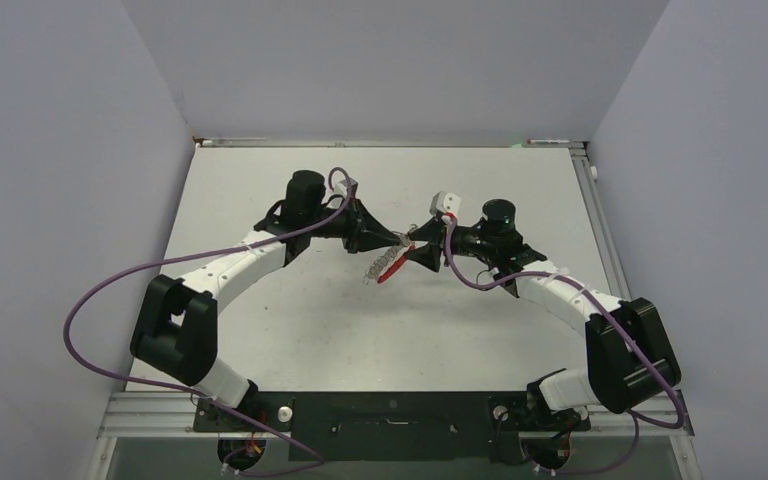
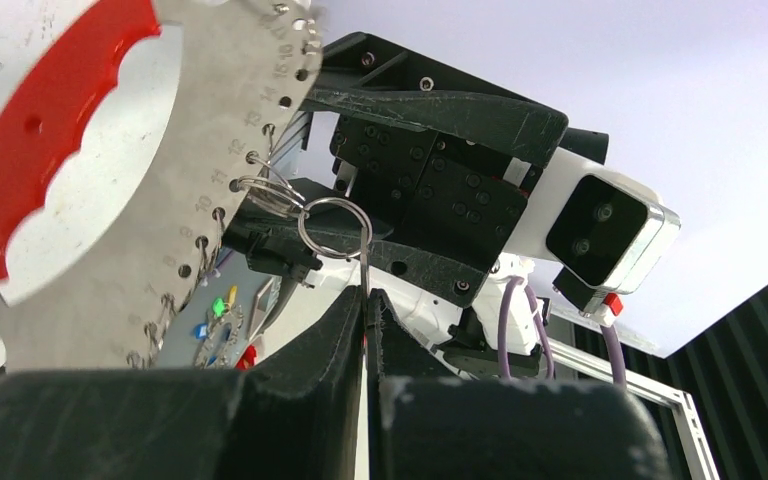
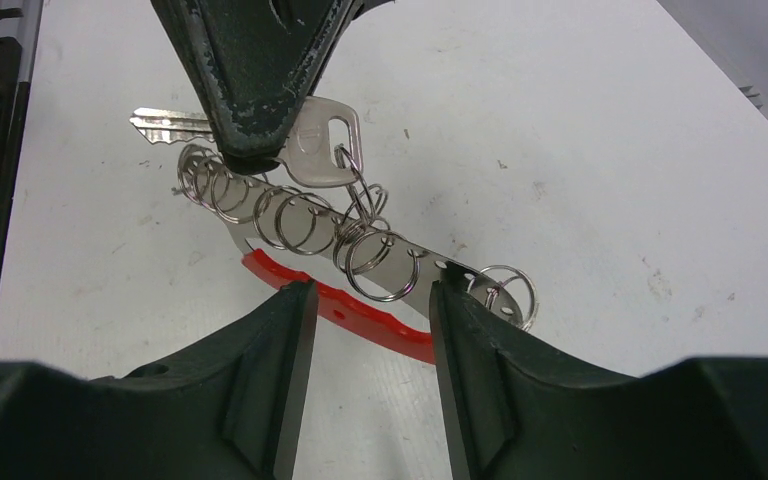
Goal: Remove the keys from the keyring
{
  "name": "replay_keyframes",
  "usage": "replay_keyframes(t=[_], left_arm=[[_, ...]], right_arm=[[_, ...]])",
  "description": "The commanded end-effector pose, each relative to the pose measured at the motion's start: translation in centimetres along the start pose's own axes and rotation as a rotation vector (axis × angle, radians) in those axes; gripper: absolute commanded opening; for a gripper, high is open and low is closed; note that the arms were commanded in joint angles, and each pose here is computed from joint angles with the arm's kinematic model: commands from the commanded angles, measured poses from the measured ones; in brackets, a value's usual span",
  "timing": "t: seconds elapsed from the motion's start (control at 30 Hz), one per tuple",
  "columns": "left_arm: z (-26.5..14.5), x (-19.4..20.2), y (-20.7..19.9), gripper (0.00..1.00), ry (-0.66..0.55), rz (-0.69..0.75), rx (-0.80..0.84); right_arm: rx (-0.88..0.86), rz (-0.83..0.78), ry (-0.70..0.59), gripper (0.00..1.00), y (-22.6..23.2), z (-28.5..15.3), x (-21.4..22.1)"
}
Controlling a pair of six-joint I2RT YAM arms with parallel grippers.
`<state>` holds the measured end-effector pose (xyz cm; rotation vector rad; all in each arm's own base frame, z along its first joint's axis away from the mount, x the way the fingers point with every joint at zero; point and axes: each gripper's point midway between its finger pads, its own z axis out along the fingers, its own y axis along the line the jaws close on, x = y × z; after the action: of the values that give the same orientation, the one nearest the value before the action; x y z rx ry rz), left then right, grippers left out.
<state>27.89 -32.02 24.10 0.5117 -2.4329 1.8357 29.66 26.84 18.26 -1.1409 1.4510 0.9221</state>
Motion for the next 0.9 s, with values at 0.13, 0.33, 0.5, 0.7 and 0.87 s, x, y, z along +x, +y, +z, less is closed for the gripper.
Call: replay_keyframes(t=[0.13, 0.33, 0.5, 0.7, 0.87], left_arm=[[-1.0, 1.1, -2.3, 0.0, 0.024, 0.072, 0.082], [-1.1, 1.4, -2.3, 0.0, 0.035, 0.078, 0.086], [-1.2, 1.7, -2.4, 0.0, 0.047, 0.082, 0.09], [-1.2, 1.7, -2.4, 0.0, 0.055, 0.083, 0.094], [-1.2, 1.7, -2.4, 0.0, 0.058, 0.085, 0.097]], right_arm=[[-0.05, -0.126, -0.099, 0.46, 0.3, 0.4, -3.4], [-0.008, -0.113, -0.125, 0.36, -0.5, 0.5, -4.2], [0.047, -0.107, -0.118, 0.3, -2.0, -0.3, -4.0], [0.006, -0.075, -0.145, 0.15, -1.3, -0.8, -4.2], [-0.054, -0.053, -0.152, 0.05, -0.2, -0.8, -4.2]])
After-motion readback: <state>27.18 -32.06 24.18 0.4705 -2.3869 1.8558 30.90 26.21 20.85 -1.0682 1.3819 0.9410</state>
